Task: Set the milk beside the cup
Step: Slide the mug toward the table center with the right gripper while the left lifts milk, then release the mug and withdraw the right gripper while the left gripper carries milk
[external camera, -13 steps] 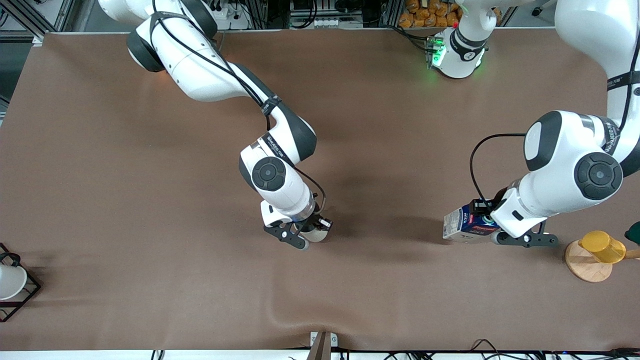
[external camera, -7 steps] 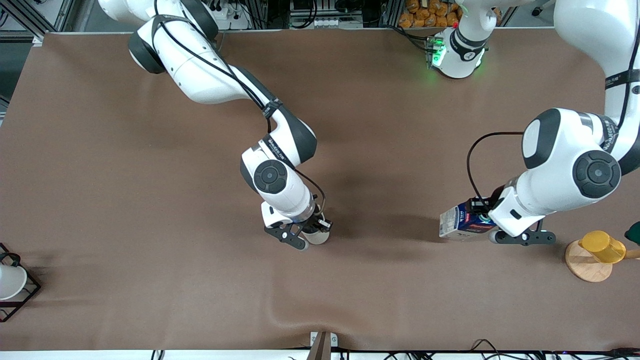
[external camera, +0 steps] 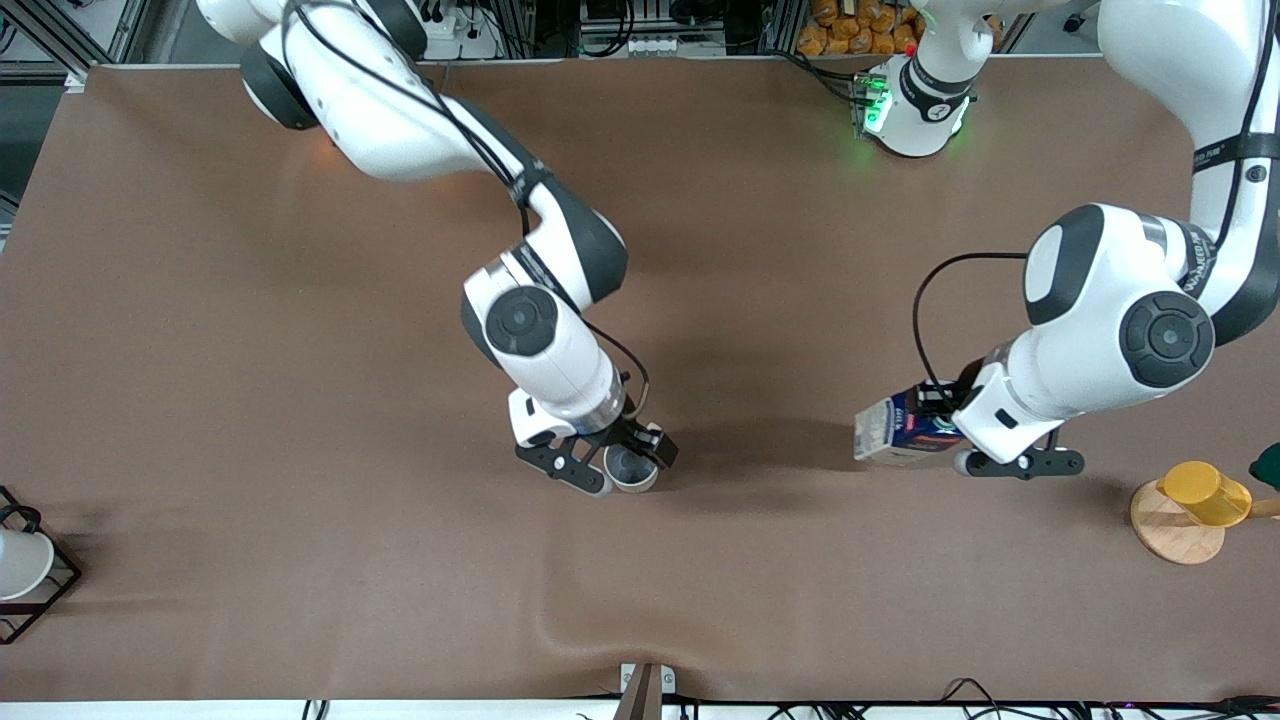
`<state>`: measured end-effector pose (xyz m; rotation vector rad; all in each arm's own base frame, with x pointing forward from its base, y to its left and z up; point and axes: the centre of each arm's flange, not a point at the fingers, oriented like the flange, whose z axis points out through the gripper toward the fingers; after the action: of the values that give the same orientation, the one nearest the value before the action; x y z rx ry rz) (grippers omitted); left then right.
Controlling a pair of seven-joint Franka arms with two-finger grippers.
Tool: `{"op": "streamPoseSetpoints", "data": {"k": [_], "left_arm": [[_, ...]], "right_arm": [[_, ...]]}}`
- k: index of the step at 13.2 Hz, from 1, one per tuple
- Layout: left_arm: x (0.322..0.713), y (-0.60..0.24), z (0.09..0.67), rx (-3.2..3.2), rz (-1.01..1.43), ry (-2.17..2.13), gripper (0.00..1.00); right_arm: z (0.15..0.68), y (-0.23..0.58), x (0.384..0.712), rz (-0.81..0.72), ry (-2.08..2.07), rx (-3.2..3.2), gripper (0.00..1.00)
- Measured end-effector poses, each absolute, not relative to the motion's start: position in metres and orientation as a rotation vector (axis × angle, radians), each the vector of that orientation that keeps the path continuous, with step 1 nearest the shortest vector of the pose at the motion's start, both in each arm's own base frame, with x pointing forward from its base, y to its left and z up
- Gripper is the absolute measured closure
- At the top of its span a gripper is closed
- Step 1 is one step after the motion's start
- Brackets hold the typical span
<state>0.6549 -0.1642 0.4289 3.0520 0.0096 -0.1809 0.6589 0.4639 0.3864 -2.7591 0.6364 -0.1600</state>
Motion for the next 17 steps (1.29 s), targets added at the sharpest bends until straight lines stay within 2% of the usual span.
{"op": "streamPoseSetpoints", "data": {"k": [5,10,14,17], "left_arm": [[0.605,-0.291,0.438,3.025,-0.229,-0.061,0.53],[0.536,-0.407,0.421,3.085,-0.269,0.005,0.53],[0.513,-0.452,0.405,3.079,-0.228,0.015,0.53],[0.512,-0.47,0.393,3.089,-0.21,0.066,0.53]], "right_arm": [[0.502,0.364,0.642,-0.245,0.536,-2.824,0.0],[0.576,0.237,0.604,-0.137,0.392,-2.991,0.0],[0.622,0.119,0.576,-0.123,0.243,-3.053,0.0],[0.647,0.043,0.556,-0.082,0.194,-3.08,0.0]]}}
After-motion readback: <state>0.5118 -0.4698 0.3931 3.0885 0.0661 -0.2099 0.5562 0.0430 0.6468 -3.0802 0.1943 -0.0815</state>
